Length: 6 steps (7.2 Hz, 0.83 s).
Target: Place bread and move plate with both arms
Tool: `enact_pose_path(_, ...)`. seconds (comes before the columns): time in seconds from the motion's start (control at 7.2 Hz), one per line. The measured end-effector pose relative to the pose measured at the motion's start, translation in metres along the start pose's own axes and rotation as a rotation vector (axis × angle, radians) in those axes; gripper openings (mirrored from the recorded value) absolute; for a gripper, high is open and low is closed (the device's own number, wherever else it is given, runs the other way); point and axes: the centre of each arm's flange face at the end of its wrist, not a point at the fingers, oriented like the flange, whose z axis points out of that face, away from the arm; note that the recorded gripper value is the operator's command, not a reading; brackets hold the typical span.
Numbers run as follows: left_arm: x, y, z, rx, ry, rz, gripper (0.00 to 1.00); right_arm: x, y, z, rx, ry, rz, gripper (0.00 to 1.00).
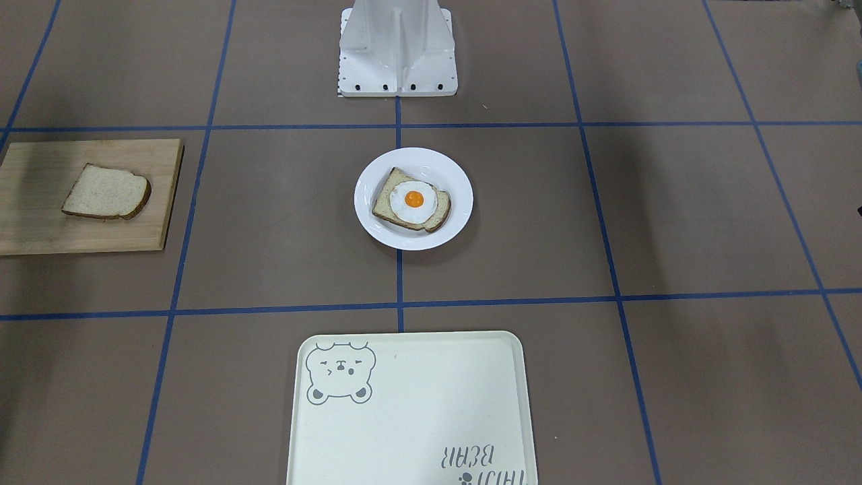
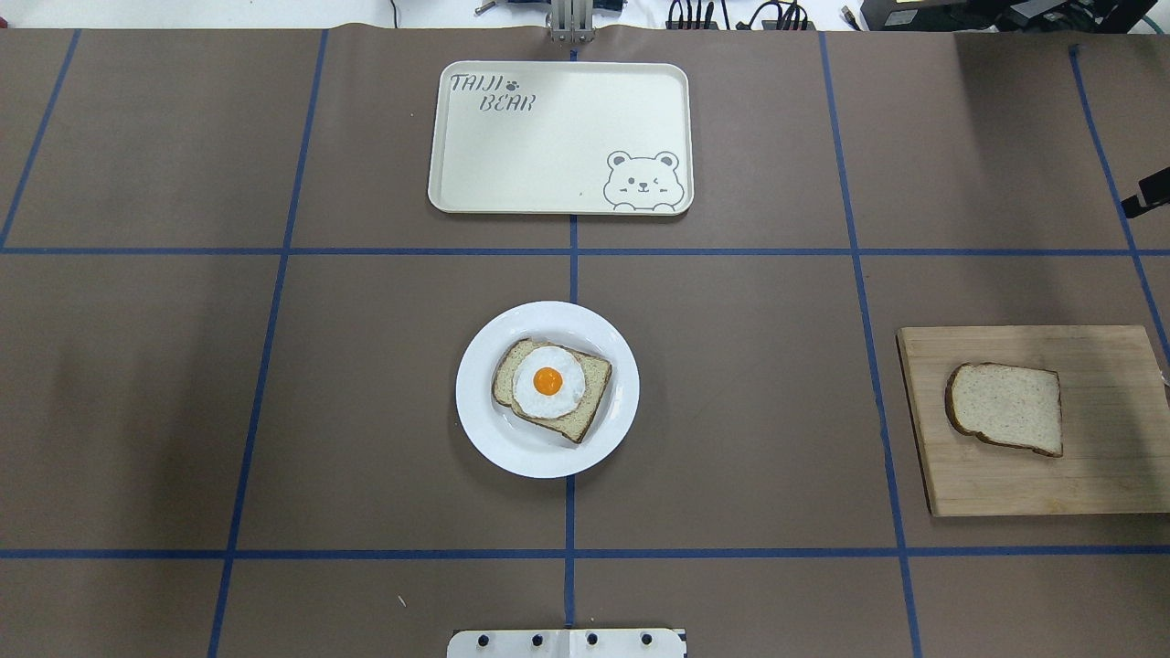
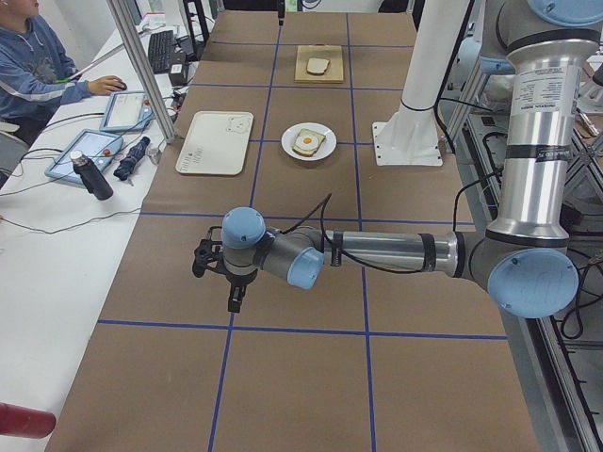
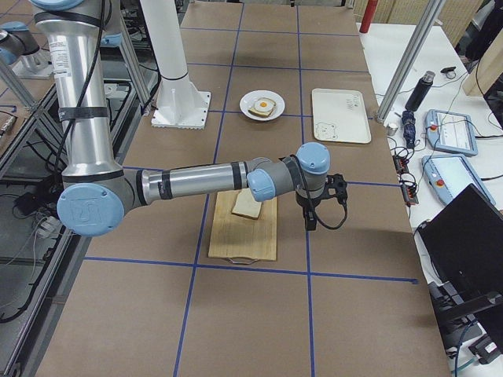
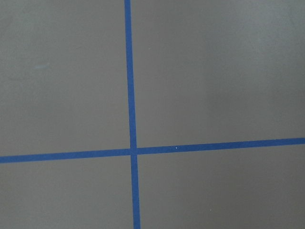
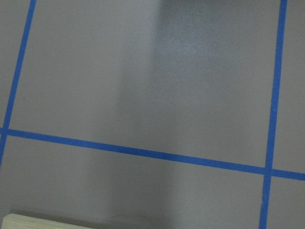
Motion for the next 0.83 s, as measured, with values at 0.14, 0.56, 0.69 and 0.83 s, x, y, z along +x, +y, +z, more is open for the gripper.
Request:
enact_pose_path(0.14,0.000,0.001,0.000,0.008,0.001,0.007,0.99,-0.002,0.009,0.004,0.001,-0.018,-0.010,1.00)
enact_pose_path(0.56,-0.001,0.003,0.001,0.010,0.001,0.011,0.99,-0.023,0.048,0.015,-0.047,-0.066,0.089,1.00)
enact_pose_path(0.69,-0.001,0.003,0.002,0.010,0.001,0.013,0.99,-0.031,0.062,0.027,-0.069,-0.074,0.102,1.00)
enact_pose_path(0.83,-0.001,0.003,0.002,0.011,0.001,0.013,0.99,-0.037,0.079,0.040,-0.069,-0.084,0.099,1.00)
